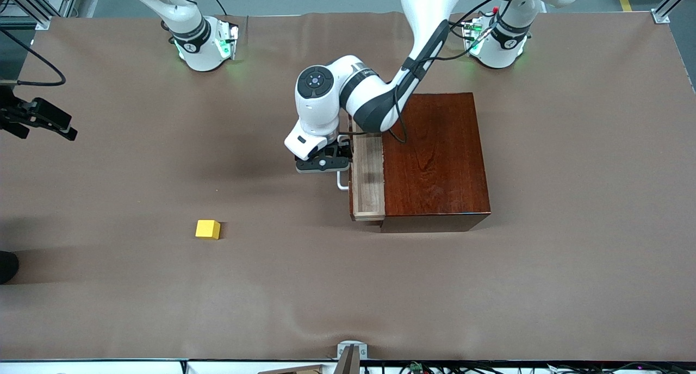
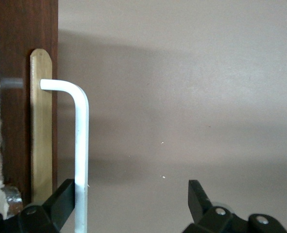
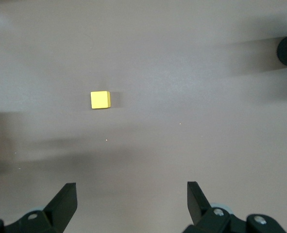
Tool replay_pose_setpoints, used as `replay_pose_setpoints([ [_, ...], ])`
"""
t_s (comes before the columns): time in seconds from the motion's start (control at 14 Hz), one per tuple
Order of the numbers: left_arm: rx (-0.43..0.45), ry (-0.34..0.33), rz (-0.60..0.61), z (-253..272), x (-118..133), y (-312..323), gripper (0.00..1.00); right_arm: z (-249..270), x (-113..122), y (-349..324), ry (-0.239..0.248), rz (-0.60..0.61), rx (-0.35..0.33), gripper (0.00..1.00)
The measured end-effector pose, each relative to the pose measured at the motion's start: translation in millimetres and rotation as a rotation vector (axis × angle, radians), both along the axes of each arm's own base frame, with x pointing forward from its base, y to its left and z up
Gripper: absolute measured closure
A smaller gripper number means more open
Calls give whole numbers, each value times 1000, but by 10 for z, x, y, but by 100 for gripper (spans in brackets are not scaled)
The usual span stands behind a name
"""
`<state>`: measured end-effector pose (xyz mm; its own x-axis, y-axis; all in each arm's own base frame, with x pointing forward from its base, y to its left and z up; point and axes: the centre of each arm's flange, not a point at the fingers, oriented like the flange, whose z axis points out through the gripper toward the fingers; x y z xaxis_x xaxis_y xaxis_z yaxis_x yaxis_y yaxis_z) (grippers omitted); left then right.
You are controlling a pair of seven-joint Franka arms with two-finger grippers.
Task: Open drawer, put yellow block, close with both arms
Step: 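Pull the drawer out of the wooden box with the left gripper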
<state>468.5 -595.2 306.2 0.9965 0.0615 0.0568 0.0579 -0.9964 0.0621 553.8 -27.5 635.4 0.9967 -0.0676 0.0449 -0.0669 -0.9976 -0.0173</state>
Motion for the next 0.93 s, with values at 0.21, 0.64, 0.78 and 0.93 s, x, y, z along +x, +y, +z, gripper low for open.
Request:
replay_pose_setpoints([
  [0.21,-3,-2,-2,-4,2,-1,0,0,0,0,0,0,0,0],
  [0.64,-8,-7,-4,-23,1,-2,0,-2,1,0,0,0,0,0],
  [0.78,-9,-7,-8,-27,-2,-4,0,-2,1,0,0,0,0,0],
  [0.93,-9,-8,-13,-29,-4,-6,0,-2,1,0,0,0,0,0],
])
